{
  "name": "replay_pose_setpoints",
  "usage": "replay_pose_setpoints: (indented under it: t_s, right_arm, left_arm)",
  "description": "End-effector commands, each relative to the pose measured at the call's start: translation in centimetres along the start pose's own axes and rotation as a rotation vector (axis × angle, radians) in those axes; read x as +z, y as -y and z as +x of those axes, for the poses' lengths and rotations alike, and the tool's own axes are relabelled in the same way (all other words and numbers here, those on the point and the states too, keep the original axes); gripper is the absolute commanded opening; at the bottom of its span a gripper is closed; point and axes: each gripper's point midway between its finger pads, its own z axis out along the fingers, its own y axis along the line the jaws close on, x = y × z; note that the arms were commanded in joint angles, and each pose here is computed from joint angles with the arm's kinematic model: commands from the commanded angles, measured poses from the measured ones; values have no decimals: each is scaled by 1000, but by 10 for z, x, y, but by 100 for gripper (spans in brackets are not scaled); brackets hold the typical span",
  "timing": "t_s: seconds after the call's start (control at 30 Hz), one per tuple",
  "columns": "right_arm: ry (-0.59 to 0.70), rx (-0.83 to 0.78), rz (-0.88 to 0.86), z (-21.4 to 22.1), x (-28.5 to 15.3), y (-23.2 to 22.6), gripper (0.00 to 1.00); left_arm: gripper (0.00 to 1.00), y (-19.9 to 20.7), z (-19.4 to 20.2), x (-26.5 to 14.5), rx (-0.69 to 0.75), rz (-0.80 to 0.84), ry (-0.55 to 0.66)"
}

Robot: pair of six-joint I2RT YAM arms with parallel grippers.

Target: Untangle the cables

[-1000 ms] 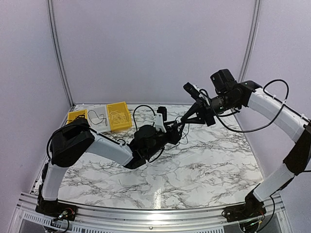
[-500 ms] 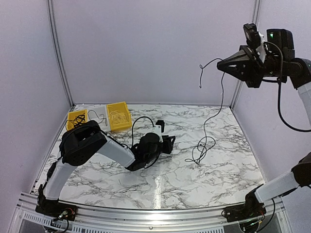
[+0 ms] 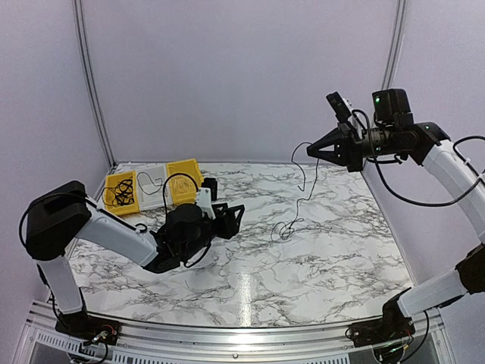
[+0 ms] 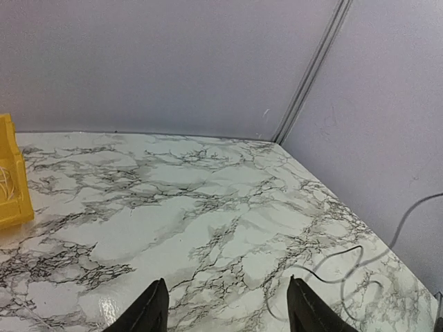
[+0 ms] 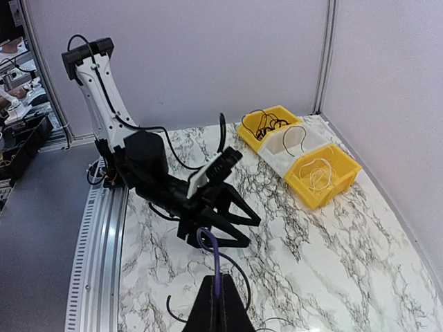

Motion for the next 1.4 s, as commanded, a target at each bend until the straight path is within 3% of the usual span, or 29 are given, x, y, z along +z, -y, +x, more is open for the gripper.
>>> replay_pose_setpoints:
  t_s: [0.0, 0.23, 0.6, 0.73, 0.83, 0.93, 1.07, 1.23, 1.37]
  right_arm:
    - [15, -30, 83, 2, -1, 13, 0]
    - [4, 19, 70, 16, 7, 21, 0]
    - [12, 13, 39, 7, 10, 11, 0]
    - [9, 8, 15, 6, 15, 3, 0]
    - [19, -8, -7, -4, 15, -4, 0]
    - [53, -37, -41, -27, 7, -15, 0]
    - [148, -105, -79, -83, -18, -35, 0]
    - [291, -240, -104, -157, -66, -60, 0]
    - [332, -275, -123, -184, -91, -67, 0]
  left_arm:
    - [63, 36, -12, -22, 134, 137, 31]
    - [67, 84, 2, -30, 340, 289, 24]
    - [69, 166, 39, -2, 423, 522, 5]
    - [68, 181, 53, 22, 375, 528, -7]
    - [55, 182, 63, 45, 331, 477, -21]
    - [33, 178, 76, 62, 285, 442, -34]
    - [19, 179, 108, 73, 272, 485, -82]
    - [13, 166, 145, 84, 273, 473, -146]
    - [10, 150, 161, 87, 268, 446, -185]
